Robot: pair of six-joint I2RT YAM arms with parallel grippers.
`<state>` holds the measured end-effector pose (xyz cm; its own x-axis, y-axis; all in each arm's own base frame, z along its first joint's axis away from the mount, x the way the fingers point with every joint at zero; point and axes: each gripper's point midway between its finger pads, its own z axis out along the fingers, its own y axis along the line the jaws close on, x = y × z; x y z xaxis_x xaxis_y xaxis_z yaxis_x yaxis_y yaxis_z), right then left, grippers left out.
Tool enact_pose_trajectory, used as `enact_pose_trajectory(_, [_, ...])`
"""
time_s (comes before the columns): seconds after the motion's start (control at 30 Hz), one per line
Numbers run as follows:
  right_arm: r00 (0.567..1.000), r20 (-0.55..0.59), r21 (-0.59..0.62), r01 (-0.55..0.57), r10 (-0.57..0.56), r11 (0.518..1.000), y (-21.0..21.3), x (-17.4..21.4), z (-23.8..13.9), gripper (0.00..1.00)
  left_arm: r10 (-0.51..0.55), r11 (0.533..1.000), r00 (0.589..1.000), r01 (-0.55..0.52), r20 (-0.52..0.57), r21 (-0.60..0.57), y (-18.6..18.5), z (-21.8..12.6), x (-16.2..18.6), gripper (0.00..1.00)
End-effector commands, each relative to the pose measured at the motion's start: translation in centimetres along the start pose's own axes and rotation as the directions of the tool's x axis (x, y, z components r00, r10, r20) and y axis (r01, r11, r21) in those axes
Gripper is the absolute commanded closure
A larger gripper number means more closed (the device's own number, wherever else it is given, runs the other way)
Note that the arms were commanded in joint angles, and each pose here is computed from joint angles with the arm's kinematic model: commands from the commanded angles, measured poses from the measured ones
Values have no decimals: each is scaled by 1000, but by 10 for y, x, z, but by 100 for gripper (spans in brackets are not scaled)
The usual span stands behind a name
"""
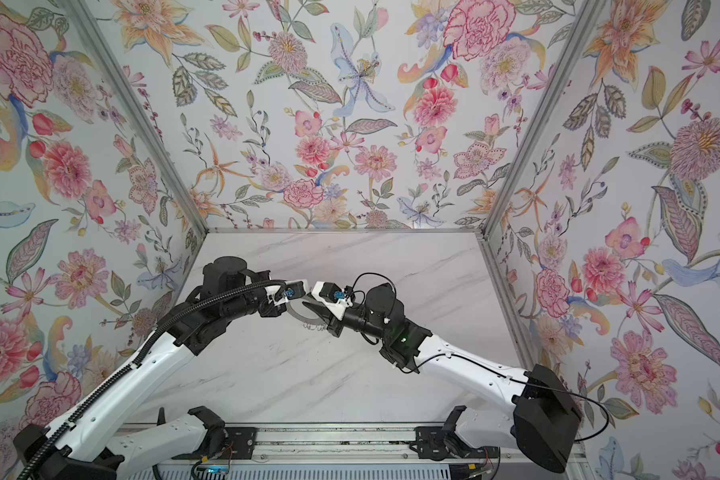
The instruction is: Remove the keys from the keyring
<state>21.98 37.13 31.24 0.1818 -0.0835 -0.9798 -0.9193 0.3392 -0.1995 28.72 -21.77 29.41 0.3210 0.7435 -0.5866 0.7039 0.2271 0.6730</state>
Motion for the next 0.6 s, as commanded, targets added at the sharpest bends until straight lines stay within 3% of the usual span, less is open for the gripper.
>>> enact_pose_trajectory(0.0, [999, 9, 13, -53, 52, 999, -1, 7, 8, 77, -20, 999, 999, 21, 36, -29, 13, -6, -15, 100])
enact_pose_trajectory(0.33, [996, -17, 108, -82, 84, 991, -25, 18, 25, 77, -21, 999, 999, 22, 41, -33, 9, -13, -14, 100])
enact_pose_trajectory(0.57, [995, -16, 105, -96, 98, 990, -31, 17, 31, 78, -20, 999, 999, 22, 45, -31, 6, -13, -14, 100])
